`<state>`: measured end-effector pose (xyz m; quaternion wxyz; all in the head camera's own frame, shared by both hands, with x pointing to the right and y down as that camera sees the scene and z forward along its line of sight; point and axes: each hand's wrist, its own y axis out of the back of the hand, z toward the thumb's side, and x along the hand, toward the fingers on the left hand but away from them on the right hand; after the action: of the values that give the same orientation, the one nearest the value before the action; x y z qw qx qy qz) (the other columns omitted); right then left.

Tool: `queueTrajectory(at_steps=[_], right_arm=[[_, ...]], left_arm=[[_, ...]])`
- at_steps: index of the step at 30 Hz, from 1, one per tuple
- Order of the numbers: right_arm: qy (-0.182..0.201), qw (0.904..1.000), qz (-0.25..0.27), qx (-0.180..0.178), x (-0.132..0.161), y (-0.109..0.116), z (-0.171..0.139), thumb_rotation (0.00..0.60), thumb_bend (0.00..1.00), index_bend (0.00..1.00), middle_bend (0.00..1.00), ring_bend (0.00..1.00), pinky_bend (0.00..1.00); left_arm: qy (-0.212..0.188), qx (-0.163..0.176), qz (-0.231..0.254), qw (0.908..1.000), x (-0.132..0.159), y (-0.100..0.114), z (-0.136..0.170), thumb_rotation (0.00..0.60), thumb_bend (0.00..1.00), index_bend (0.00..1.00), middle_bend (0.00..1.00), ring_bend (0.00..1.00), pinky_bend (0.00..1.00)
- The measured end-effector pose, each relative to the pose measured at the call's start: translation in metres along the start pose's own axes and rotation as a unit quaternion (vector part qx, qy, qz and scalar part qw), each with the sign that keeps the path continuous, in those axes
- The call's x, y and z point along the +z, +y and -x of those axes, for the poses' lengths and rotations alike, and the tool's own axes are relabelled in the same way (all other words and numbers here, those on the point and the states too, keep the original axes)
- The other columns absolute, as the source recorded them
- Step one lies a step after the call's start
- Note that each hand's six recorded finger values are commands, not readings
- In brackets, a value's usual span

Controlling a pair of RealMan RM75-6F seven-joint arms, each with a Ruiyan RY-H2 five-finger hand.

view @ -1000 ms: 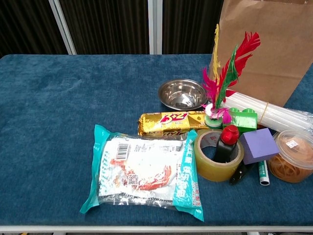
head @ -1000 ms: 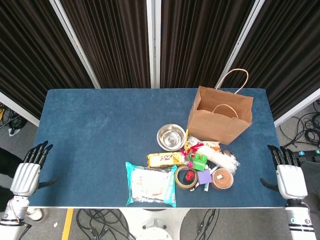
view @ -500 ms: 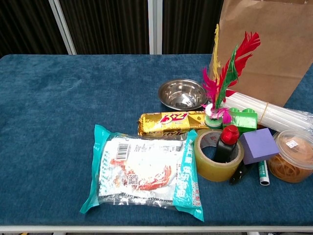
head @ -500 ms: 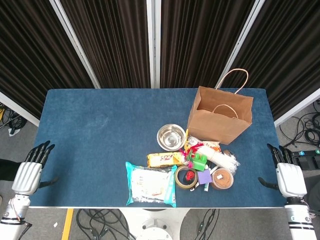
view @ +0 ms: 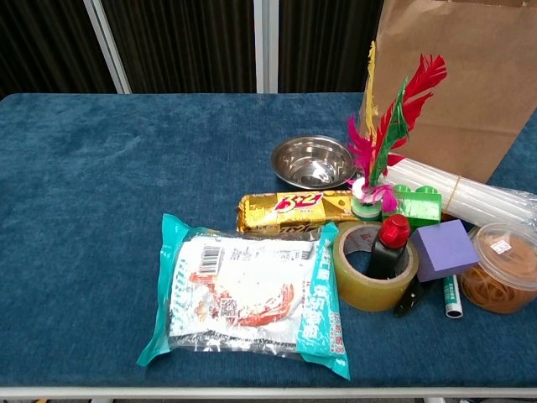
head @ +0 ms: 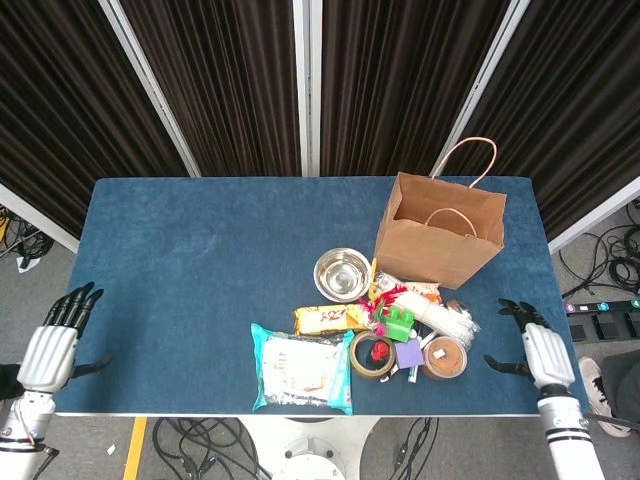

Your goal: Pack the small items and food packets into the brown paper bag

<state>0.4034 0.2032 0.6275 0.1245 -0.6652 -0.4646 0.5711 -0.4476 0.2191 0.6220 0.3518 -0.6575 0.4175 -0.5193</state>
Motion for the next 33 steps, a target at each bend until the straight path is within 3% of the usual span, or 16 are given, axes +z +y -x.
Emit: queueTrajectory(at_steps=[3, 10, 25, 33], right_arm=[[-0.011, 0.999, 0.038, 0.02, 0.006, -0.009, 0.008, 0.6, 0.07, 0.16, 0.24, 0.07, 0.15], [-0.009, 0.9948, 0.101, 0.01, 0.029, -0.014, 0.024, 0.6, 0.07, 0.16, 0.24, 0.07, 0.15], [-0.051, 0.9924, 0.112, -0.001, 0.029, -0.034, 0.041, 0.6, 0.07, 0.16, 0.23, 0.07, 0.15], [-0.06, 0.9912, 0.117, 0.015, 0.03, -0.044, 0.048, 0.6, 0.07, 0.16, 0.25, 0.09, 0.16]], left_arm=[[0.004, 0.0, 0.001, 1.0, -0.004, 0.001, 0.002, 0.6, 0.09, 0.08, 0.06, 0.0, 0.12], [0.008, -0.001, 0.006, 0.9999, -0.01, 0.001, 0.004, 0.6, 0.09, 0.08, 0.06, 0.0, 0.12], [0.016, -0.003, 0.015, 0.9998, -0.023, 0.002, 0.005, 0.6, 0.09, 0.08, 0.06, 0.0, 0.12], [0.014, 0.0, 0.014, 0.9998, -0.027, 0.002, 0.005, 0.6, 0.09, 0.08, 0.06, 0.0, 0.12]])
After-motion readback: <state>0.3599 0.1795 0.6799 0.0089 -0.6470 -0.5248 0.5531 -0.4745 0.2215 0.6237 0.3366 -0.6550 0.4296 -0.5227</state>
